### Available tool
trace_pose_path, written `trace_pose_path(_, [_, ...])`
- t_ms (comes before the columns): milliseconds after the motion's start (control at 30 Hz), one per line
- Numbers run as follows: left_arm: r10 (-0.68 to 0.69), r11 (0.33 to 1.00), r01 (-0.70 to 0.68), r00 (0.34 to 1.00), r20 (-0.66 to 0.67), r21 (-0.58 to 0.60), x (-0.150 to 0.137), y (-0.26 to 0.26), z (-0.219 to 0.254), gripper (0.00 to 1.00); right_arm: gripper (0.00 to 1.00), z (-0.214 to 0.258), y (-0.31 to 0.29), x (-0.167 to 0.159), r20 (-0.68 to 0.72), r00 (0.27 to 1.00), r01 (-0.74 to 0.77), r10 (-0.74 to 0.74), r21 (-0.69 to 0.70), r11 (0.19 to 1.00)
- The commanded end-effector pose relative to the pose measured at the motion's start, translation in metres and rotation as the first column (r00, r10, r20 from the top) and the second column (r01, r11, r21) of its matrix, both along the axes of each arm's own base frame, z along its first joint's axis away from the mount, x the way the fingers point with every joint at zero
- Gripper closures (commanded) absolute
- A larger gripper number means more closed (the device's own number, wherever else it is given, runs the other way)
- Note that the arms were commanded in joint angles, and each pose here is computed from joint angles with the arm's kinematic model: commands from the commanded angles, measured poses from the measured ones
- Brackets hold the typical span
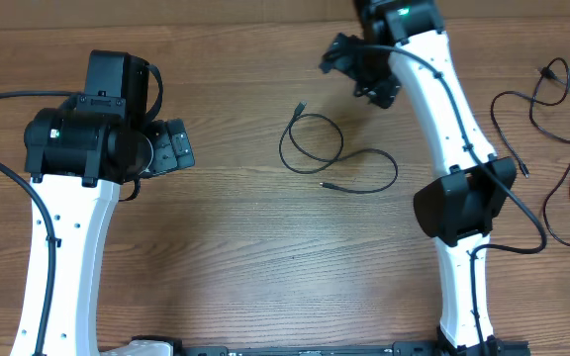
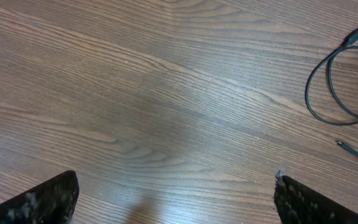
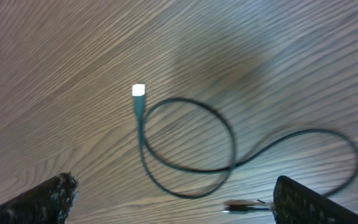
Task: Untangle cables
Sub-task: 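Lower the right gripper onto the remaining black cable and grasp it, then drag the cable with the right gripper up and to the right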
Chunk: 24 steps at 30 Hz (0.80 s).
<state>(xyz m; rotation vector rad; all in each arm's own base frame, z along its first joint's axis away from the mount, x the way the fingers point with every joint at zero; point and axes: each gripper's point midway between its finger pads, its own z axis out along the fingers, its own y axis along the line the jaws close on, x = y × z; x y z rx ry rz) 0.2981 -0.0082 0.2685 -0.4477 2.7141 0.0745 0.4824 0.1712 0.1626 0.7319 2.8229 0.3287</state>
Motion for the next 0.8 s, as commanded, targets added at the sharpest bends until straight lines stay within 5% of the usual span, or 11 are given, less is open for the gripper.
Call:
trace_pose_path(0, [-0.006, 1.0, 0.006, 1.0, 0.018, -0.002, 0.0, 0.0, 0.006, 0.0, 0.0, -0.004, 0.0, -0.001, 0.011, 0.999, 0.041, -0.04, -0.063, 0.997])
trace_pose_path(367, [-0.006, 1.0, 0.006, 1.0, 0.018, -0.002, 0.0, 0.0, 0.006, 0.0, 0.0, -0.073, -0.02, -0.061, -0.208, 0.9, 0.324, -0.383, -0.269, 0.907])
trace_pose_path(767, [-0.006, 1.0, 0.006, 1.0, 0.018, -0.002, 0.0, 0.0, 0.006, 0.0, 0.01, -0.143, -0.015, -0.086, -0.306, 0.868, 0.31, -0.391, -0.283, 0.908])
